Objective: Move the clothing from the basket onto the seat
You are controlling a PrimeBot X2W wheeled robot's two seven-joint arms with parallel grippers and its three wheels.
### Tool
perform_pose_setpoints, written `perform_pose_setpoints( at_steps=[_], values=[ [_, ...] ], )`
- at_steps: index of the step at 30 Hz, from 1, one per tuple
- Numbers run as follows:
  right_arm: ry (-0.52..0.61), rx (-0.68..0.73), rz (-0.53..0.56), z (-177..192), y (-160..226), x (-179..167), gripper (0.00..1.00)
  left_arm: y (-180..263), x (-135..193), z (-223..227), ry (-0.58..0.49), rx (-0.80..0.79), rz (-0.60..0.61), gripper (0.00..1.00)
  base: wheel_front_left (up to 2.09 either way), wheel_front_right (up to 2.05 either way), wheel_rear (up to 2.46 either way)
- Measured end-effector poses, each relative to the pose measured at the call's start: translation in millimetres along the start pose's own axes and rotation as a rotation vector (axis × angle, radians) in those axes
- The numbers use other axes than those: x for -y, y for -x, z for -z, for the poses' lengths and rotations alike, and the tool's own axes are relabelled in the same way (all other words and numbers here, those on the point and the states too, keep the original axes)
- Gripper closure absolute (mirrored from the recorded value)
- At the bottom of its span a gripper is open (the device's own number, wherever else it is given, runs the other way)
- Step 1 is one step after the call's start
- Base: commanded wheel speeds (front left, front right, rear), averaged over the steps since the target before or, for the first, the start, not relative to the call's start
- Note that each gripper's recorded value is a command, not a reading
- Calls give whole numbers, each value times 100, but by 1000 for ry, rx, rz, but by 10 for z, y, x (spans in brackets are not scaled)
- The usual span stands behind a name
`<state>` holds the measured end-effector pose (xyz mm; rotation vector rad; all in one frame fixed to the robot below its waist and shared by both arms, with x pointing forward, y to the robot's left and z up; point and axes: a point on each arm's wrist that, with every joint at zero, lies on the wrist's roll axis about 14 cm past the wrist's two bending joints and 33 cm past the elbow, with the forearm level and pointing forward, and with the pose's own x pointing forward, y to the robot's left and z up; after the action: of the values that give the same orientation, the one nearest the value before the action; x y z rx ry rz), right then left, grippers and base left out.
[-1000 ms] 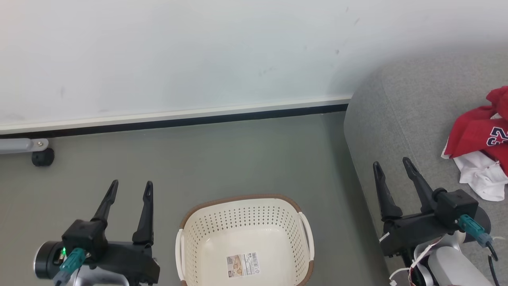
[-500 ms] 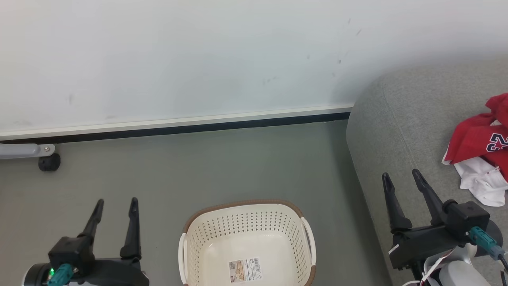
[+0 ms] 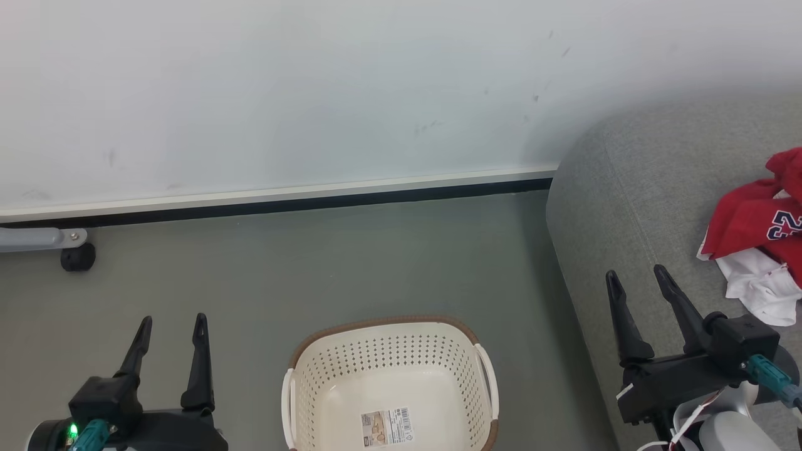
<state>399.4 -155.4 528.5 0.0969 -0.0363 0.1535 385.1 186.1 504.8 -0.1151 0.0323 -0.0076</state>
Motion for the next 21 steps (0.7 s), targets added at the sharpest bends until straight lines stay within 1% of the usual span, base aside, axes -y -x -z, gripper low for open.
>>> perform_pose_setpoints(
  at_steps=[15, 16, 21],
  values=[
    [-1, -16, 6, -23, 18, 2, 0, 10, -5, -25, -25, 7, -10, 0, 0, 0, 0],
    [-1, -14, 6, -29, 17, 0, 100, 11, -5, -29, -25, 8, -10, 100, 0, 0, 0],
    [-32, -92, 15, 247, 118, -50, 100, 92, 17, 216, -8, -64, -17, 100, 0, 0, 0]
  ],
)
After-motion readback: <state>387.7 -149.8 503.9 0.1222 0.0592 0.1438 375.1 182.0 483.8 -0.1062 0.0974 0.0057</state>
